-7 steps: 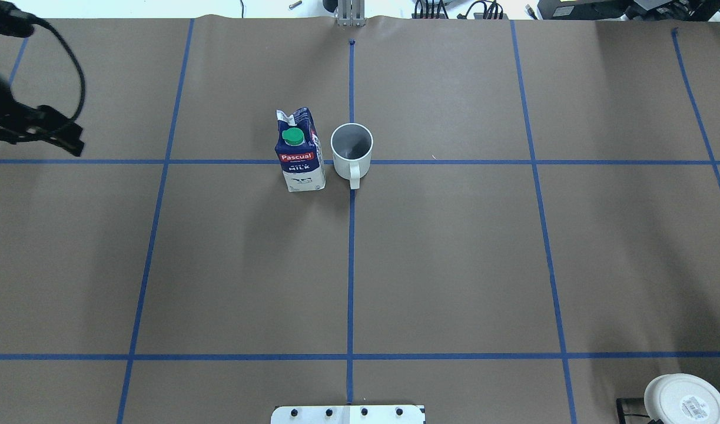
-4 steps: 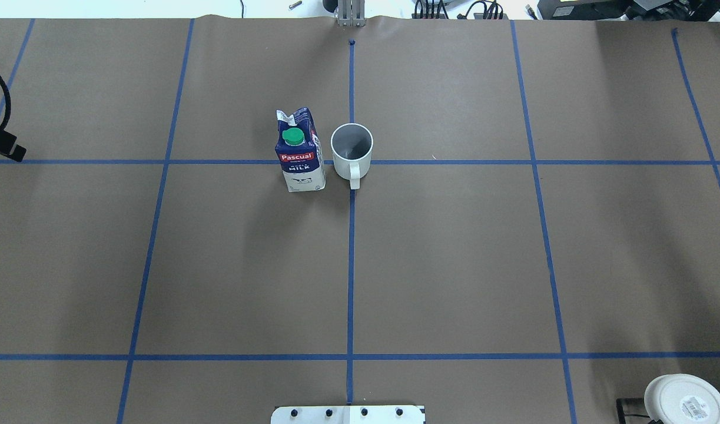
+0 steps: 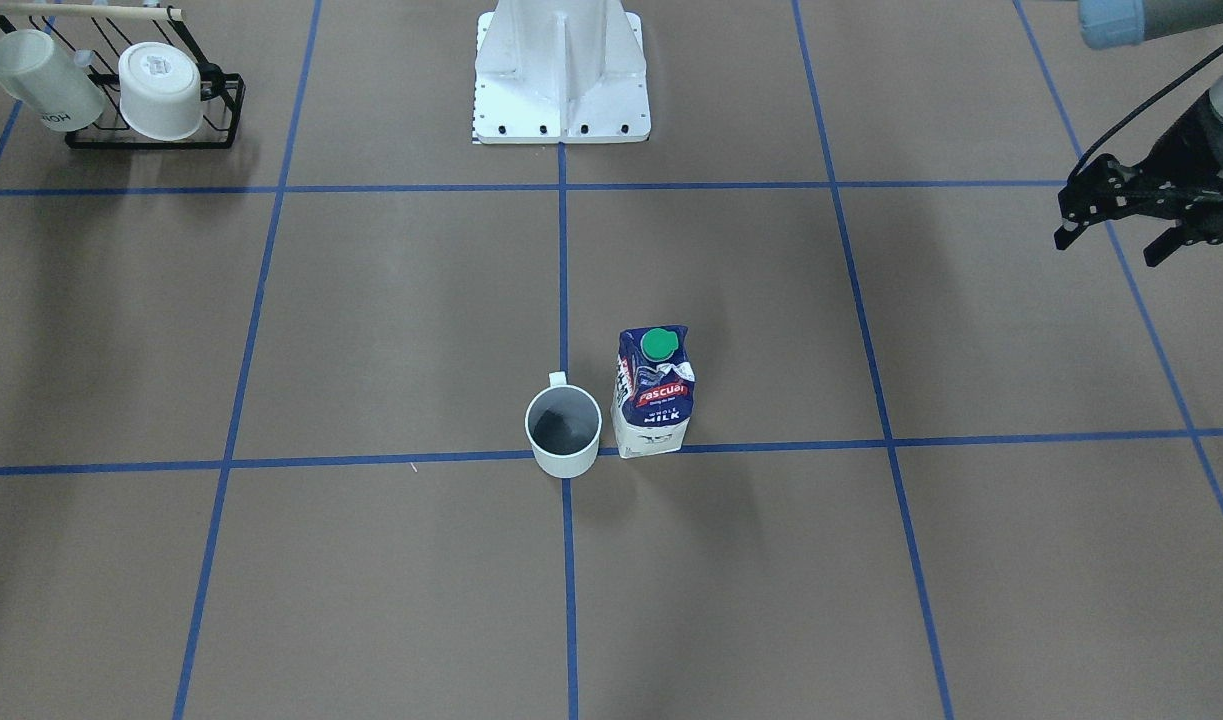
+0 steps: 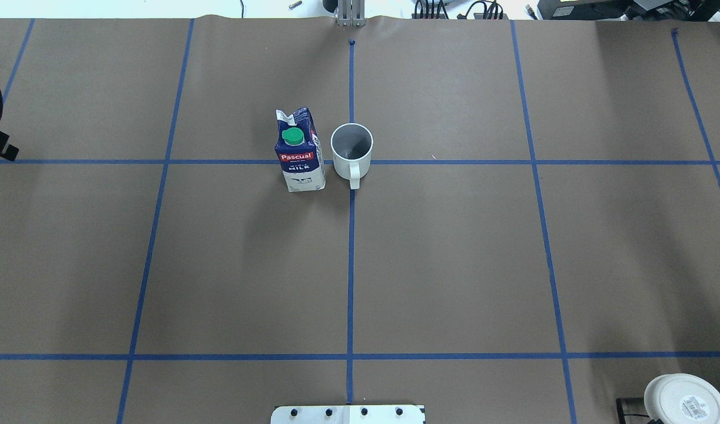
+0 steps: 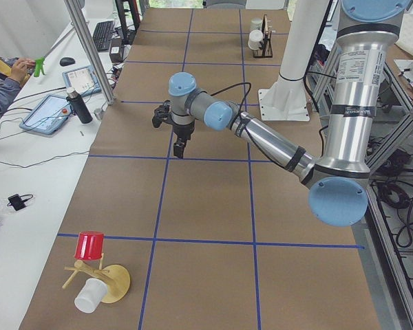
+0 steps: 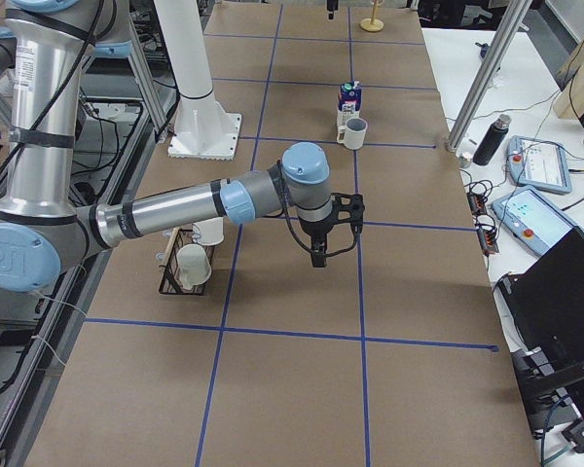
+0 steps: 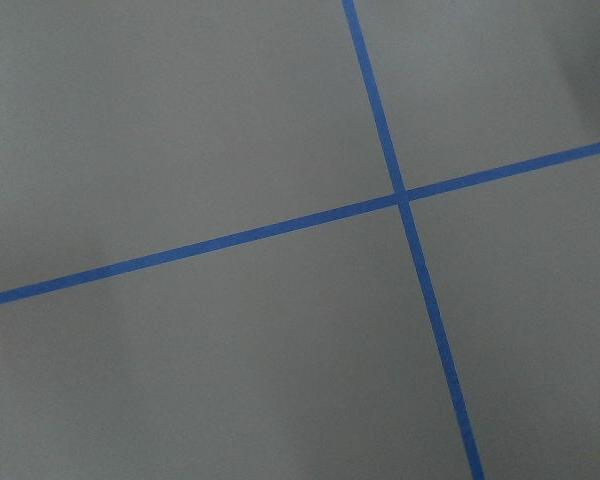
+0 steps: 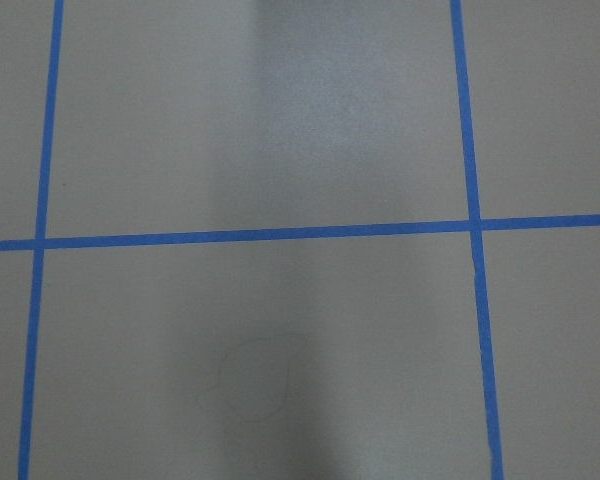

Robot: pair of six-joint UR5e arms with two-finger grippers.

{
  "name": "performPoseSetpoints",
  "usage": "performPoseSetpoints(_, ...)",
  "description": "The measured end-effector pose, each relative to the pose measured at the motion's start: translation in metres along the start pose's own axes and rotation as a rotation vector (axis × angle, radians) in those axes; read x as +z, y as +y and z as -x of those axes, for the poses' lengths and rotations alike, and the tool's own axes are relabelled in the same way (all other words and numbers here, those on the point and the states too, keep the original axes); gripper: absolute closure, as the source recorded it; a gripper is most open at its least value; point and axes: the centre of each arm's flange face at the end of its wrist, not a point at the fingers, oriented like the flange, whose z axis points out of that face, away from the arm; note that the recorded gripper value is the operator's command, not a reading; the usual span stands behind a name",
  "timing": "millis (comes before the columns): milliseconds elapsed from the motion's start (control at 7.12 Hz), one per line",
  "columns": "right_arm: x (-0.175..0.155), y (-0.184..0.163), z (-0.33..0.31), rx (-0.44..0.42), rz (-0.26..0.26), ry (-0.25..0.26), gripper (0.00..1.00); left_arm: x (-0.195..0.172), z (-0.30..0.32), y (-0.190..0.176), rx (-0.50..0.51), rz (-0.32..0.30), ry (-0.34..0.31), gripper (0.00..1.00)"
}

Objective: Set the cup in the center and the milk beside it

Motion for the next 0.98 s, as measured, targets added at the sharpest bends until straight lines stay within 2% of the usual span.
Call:
performPoseSetpoints(421, 0.013, 0.011, -0.019, -0.048, 0.034, 0.014, 0.00, -0.019, 0.095, 0.002, 0.056, -0.014, -0.055, 0.02)
performPoseSetpoints(982, 0.022, 0.021, -0.039, -0.064, 0.052, 0.025, 0.00, -0.022, 0.125, 0.026, 0.036, 0.012, -0.063, 0.02)
